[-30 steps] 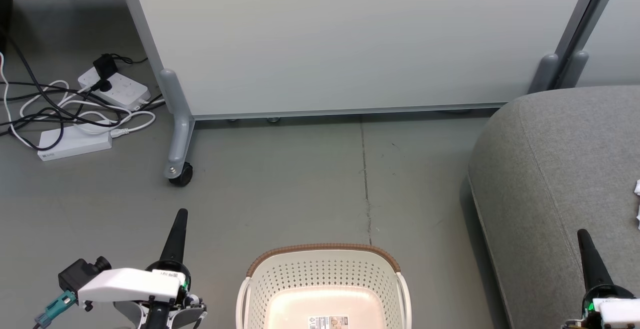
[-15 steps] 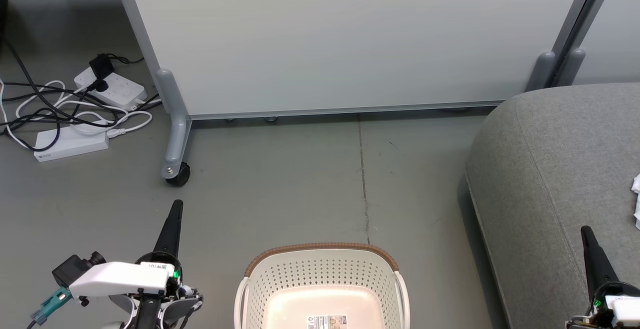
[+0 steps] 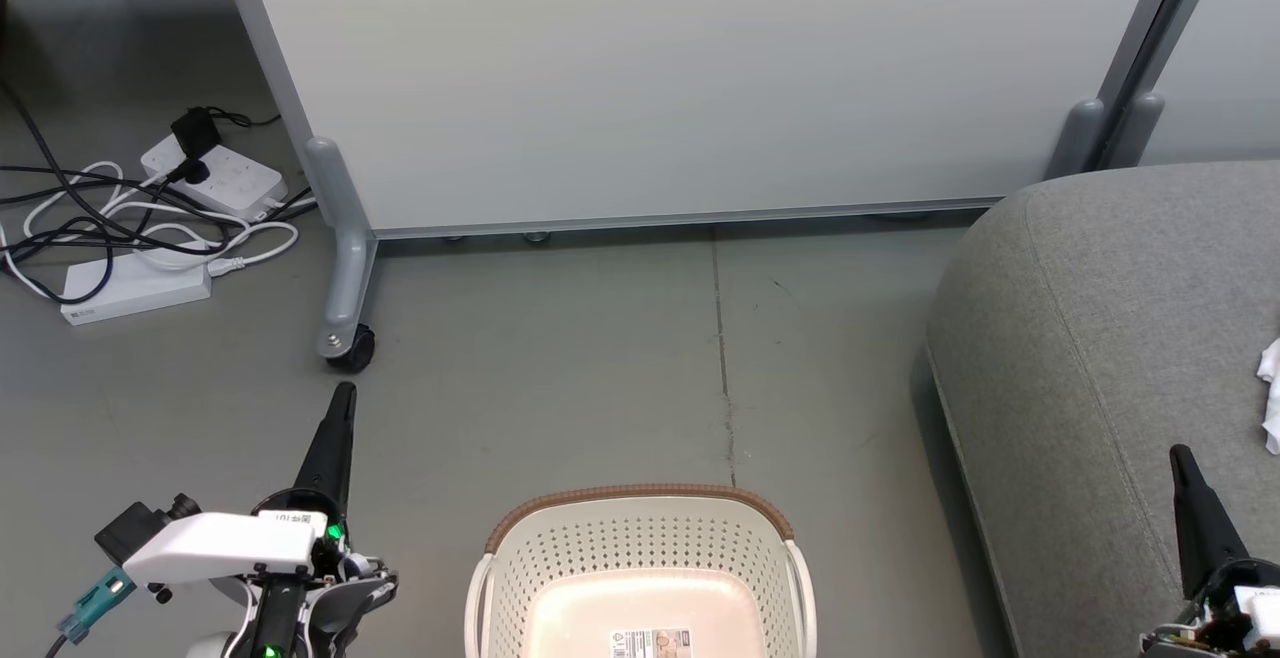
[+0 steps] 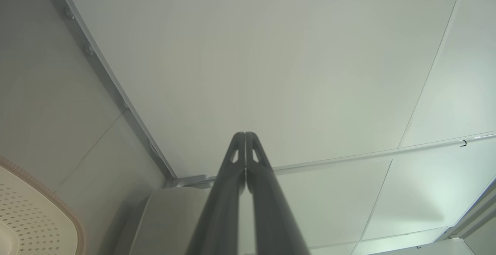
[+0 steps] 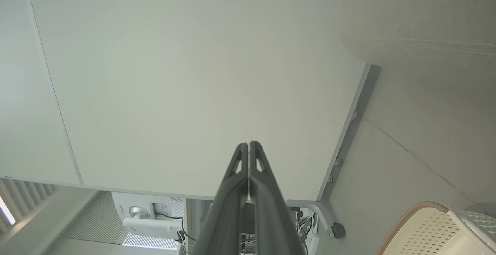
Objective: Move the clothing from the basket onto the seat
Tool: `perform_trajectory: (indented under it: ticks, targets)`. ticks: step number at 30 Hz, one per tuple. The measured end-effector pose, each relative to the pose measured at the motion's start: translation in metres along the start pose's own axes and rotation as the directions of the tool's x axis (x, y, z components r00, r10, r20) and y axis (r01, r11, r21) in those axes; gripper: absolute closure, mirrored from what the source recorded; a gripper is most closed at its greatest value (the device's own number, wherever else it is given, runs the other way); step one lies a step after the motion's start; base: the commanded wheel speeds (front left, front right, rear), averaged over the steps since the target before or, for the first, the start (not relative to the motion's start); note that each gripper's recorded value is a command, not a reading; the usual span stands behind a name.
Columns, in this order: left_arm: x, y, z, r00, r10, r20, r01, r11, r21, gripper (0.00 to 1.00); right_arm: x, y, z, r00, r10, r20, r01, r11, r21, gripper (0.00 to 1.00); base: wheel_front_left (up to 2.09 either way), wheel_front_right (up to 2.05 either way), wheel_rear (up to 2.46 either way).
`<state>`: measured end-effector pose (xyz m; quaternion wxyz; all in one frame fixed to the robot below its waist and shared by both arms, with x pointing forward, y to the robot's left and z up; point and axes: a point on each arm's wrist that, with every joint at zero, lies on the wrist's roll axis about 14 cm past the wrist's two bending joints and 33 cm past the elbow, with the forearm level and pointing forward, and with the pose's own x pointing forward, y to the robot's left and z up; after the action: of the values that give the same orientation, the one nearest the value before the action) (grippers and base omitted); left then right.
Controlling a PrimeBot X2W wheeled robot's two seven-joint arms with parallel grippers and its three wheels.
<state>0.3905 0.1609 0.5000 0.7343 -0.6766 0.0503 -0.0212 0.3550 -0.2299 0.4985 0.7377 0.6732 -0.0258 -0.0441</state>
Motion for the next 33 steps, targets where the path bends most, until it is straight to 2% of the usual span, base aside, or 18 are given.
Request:
perform_trajectory:
  ticks: [15,33]
  targets:
    - [0.0058,-0.01,0.0015,0.999,-0.038,-0.006,0.037,0.996,-0.084,1.0,0.0,0.004,0.0057,1.0,0.016,0.011,-0.017,0.995,0.097,1.0,0.0,0.0,0.0]
    - [0.0058,-0.01,0.0018,0.999,-0.038,-0.006,0.038,0.996,-0.085,1.0,0.0004,0.0047,0.005,1.0,0.018,0.006,-0.019,0.995,0.097,1.0,0.0,0.0,0.0]
